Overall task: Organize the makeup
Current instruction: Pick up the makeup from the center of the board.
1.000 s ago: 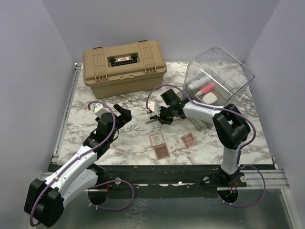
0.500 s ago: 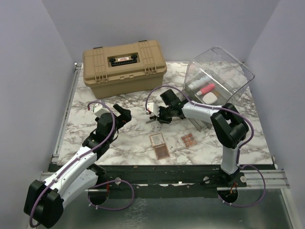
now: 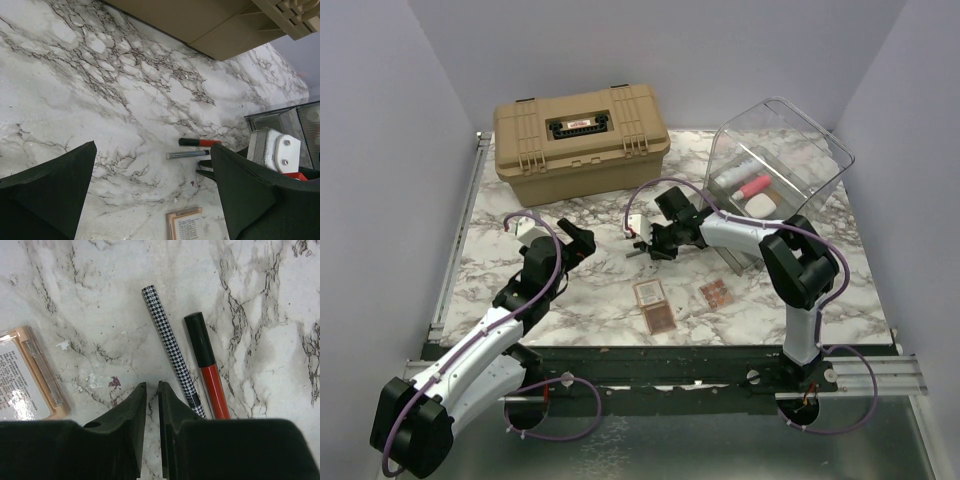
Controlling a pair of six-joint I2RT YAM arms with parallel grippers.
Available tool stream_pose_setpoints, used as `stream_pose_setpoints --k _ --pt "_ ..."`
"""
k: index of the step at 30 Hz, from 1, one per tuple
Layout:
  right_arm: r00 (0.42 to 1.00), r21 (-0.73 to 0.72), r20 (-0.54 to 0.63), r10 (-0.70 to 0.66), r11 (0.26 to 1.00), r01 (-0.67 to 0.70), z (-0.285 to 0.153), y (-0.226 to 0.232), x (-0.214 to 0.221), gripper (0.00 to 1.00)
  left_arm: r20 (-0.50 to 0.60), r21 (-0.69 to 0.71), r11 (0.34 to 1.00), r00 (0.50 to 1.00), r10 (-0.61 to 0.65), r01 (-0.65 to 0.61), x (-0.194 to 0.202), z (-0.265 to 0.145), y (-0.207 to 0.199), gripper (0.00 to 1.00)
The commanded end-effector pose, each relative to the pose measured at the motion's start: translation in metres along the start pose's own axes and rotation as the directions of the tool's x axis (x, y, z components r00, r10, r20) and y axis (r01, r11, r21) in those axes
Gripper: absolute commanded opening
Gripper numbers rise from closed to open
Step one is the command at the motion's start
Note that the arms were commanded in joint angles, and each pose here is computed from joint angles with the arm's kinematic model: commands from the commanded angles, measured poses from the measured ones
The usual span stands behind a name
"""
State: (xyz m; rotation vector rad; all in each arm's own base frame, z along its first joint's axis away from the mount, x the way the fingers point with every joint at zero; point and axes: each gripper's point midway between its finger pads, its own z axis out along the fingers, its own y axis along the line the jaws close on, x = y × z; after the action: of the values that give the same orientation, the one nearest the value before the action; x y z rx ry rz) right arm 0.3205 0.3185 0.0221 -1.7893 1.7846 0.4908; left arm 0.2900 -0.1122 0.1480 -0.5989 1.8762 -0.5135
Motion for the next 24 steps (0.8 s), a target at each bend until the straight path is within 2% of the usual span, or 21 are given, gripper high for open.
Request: stream_pose_setpoints --k 1,6,10,16,20,24 --pt "0.991 -0.137 -0.090 0.103 0.984 -0.115 0.012 0.040 0.031 0.21 -0.002 -0.025 1.000 1.000 0.010 -0.010 0.002 0.000 0.008 0.98" --pt "0.991 -0.132 -0.070 0.111 0.984 -0.120 0.006 0.040 0.023 0.19 -0.004 -0.024 1.000 1.000 0.010 -0.010 0.001 0.000 0.007 0.98" --pt "0.997 -0.123 0.006 0.083 0.989 -0.081 -0.012 0.034 -0.004 0.20 -0.002 -0.022 1.000 1.000 0.012 -0.012 0.000 0.001 0.005 0.98" --pt "0.992 0.013 0.129 -0.016 1.000 0.014 -0.045 0.008 -0.046 0.33 -0.005 -0.025 1.000 1.000 0.011 -0.011 0.001 0.001 0.006 0.98" --pt "0.996 0.068 0.079 -0.042 0.997 0.036 -0.041 -0.008 -0.038 0.35 -0.005 -0.025 1.000 1.000 0.012 -0.012 0.001 0.001 0.006 0.98" --pt "0.999 0.008 -0.011 0.030 1.000 -0.030 -0.021 -0.006 -0.018 0.35 -0.002 -0.022 1.000 1.000 0.013 -0.013 0.000 0.001 0.006 0.98"
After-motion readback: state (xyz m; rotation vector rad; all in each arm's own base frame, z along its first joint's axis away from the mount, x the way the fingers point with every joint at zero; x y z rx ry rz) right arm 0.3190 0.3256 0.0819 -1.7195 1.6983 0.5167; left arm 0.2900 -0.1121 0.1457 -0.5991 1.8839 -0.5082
